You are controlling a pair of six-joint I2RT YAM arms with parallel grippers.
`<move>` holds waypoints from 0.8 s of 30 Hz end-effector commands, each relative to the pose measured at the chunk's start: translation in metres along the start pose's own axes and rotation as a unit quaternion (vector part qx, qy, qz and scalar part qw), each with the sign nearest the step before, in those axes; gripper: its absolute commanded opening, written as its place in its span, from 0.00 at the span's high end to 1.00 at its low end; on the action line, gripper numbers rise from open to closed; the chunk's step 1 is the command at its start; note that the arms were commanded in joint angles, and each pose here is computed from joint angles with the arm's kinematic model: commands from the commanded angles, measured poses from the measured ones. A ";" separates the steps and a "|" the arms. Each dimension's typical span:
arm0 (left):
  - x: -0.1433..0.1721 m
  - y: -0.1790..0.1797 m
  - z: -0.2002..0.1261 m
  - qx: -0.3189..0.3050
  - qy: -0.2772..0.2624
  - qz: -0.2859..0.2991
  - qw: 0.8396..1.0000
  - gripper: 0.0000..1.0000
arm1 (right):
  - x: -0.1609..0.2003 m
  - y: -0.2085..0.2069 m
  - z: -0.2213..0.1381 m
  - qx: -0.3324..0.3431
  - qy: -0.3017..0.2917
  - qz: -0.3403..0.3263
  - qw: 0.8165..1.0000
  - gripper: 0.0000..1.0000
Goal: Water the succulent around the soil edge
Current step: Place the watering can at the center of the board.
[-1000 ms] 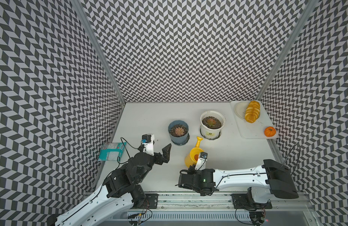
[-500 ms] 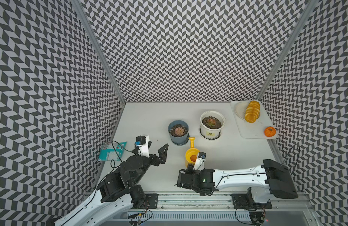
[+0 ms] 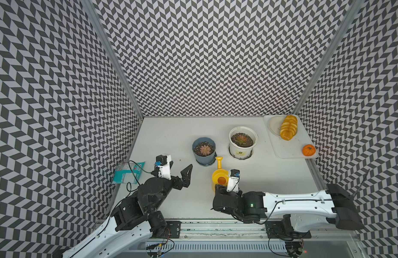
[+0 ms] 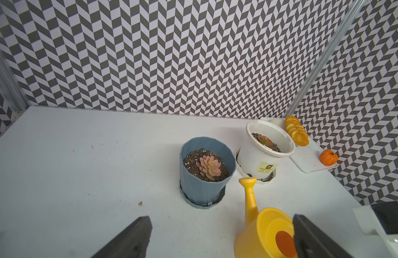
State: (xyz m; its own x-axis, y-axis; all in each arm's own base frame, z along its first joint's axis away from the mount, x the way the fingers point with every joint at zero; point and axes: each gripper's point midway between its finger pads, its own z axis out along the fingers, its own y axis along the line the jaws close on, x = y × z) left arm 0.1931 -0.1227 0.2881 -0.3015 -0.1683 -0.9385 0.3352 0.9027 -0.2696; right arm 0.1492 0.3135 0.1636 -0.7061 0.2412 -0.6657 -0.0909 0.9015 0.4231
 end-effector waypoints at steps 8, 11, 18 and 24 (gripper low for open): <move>-0.018 -0.005 -0.011 0.020 -0.028 0.007 0.999 0.00 | -0.092 0.039 -0.078 -0.178 -0.159 -0.147 0.960 0.23; -0.021 -0.003 -0.013 0.018 -0.034 0.006 0.999 0.00 | -0.131 0.029 -0.084 -0.167 -0.211 -0.175 0.947 0.20; -0.024 -0.015 -0.022 0.066 -0.046 0.007 0.997 0.00 | -0.208 -0.042 -0.055 -0.166 -0.268 -0.105 0.943 0.20; -0.025 0.000 -0.020 0.023 -0.048 -0.006 0.999 0.00 | -0.203 -0.109 -0.015 -0.124 -0.282 -0.048 0.950 0.20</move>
State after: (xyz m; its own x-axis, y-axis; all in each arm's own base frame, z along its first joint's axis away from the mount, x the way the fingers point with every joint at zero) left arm 0.1820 -0.1175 0.3054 -0.2427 -0.1859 -0.9521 0.3973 0.8763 -0.2724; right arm 0.2915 0.1577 0.2573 -0.2414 0.3140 -0.9182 -0.2702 0.8870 0.3743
